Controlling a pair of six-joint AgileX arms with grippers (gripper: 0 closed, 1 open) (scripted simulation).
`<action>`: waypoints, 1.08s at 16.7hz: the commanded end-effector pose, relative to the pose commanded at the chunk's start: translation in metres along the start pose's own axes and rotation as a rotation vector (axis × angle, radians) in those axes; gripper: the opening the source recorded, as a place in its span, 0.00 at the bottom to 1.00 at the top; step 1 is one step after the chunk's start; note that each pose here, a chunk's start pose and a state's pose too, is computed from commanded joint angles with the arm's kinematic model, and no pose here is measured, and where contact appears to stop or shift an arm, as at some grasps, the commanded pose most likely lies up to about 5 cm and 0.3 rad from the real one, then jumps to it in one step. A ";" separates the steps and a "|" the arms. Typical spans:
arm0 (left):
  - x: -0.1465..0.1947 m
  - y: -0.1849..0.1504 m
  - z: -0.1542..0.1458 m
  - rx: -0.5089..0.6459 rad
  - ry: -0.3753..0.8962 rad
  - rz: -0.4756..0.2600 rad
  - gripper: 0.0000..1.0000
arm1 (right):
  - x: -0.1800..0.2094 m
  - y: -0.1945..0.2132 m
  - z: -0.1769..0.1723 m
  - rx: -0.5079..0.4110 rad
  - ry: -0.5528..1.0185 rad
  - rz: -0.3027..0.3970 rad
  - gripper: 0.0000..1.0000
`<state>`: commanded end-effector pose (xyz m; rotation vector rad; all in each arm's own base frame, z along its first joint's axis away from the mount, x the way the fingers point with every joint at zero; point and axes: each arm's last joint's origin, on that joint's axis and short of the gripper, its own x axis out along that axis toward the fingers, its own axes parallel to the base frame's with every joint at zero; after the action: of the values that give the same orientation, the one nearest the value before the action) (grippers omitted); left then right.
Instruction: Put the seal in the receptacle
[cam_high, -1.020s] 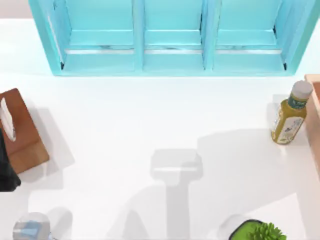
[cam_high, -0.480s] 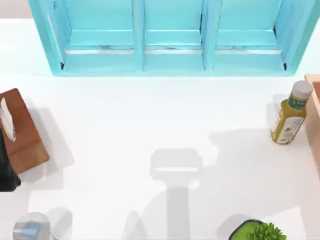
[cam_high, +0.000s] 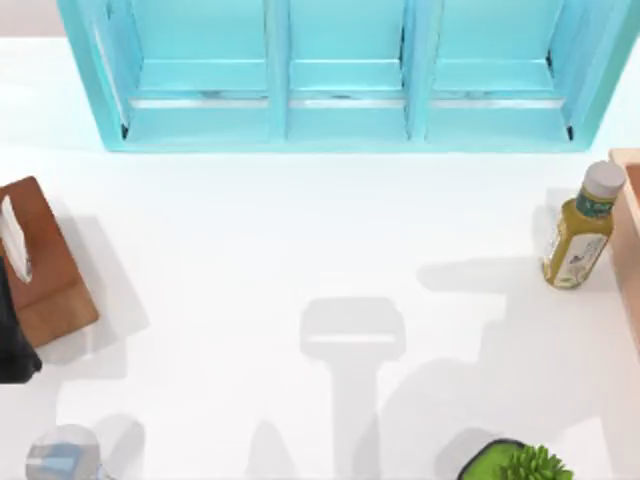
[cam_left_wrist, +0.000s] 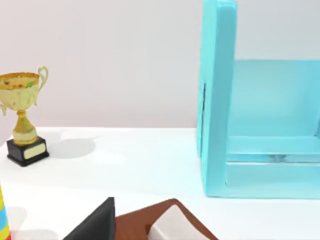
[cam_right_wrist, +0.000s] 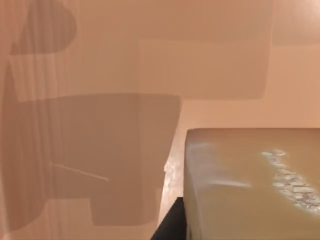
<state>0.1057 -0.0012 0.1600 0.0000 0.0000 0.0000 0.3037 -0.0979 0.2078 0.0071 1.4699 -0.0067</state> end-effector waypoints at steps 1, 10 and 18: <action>0.000 0.000 0.000 0.000 0.000 0.000 1.00 | 0.000 0.000 0.000 0.000 0.000 0.000 0.00; 0.000 0.000 0.000 0.000 0.000 0.000 1.00 | 0.000 0.000 0.000 0.000 0.000 0.000 0.53; 0.000 0.000 0.000 0.000 0.000 0.000 1.00 | 0.000 0.000 0.000 0.000 0.000 0.000 1.00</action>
<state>0.1057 -0.0012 0.1600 0.0000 0.0000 0.0000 0.3037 -0.0979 0.2078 0.0071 1.4699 -0.0067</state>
